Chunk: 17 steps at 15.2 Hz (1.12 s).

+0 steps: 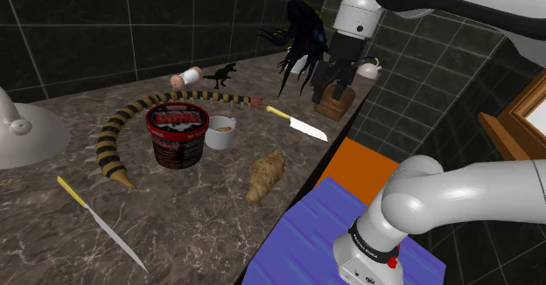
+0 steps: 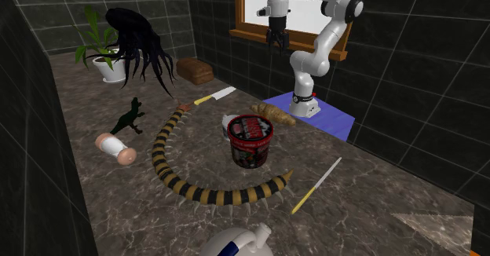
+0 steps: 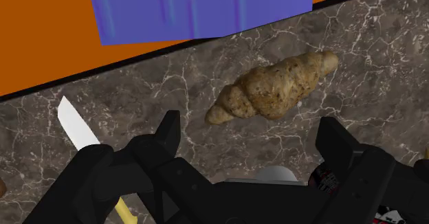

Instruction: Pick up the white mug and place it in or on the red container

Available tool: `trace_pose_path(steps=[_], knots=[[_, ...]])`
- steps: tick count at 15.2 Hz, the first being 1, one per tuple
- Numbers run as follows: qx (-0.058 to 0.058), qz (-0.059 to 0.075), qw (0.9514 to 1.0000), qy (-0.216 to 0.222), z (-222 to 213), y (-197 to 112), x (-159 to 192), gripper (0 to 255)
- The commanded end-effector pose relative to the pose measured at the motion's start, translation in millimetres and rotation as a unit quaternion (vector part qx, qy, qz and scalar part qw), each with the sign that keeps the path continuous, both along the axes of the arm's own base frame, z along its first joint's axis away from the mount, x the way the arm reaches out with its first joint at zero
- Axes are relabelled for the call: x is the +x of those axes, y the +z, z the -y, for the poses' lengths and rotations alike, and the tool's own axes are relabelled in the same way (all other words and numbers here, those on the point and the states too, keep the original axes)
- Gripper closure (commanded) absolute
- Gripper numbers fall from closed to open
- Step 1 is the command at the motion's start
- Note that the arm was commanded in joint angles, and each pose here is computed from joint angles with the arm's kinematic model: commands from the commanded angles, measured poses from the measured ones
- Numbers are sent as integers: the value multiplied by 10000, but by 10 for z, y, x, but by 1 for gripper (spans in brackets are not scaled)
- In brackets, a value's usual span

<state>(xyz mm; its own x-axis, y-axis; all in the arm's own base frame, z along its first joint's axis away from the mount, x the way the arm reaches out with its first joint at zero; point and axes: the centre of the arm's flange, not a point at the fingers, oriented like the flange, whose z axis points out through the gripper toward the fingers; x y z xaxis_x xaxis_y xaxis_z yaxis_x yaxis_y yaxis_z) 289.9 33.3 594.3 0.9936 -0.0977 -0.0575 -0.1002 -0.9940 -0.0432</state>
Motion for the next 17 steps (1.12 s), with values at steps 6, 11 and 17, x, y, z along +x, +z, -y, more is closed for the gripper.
trace_pose_path(steps=[6,11,17], knots=[[-35,74,9998,-159,-140,-383,495,0],[-69,149,9994,-317,-262,-760,999,0],[-111,238,9984,-507,-384,-1202,1616,0]])
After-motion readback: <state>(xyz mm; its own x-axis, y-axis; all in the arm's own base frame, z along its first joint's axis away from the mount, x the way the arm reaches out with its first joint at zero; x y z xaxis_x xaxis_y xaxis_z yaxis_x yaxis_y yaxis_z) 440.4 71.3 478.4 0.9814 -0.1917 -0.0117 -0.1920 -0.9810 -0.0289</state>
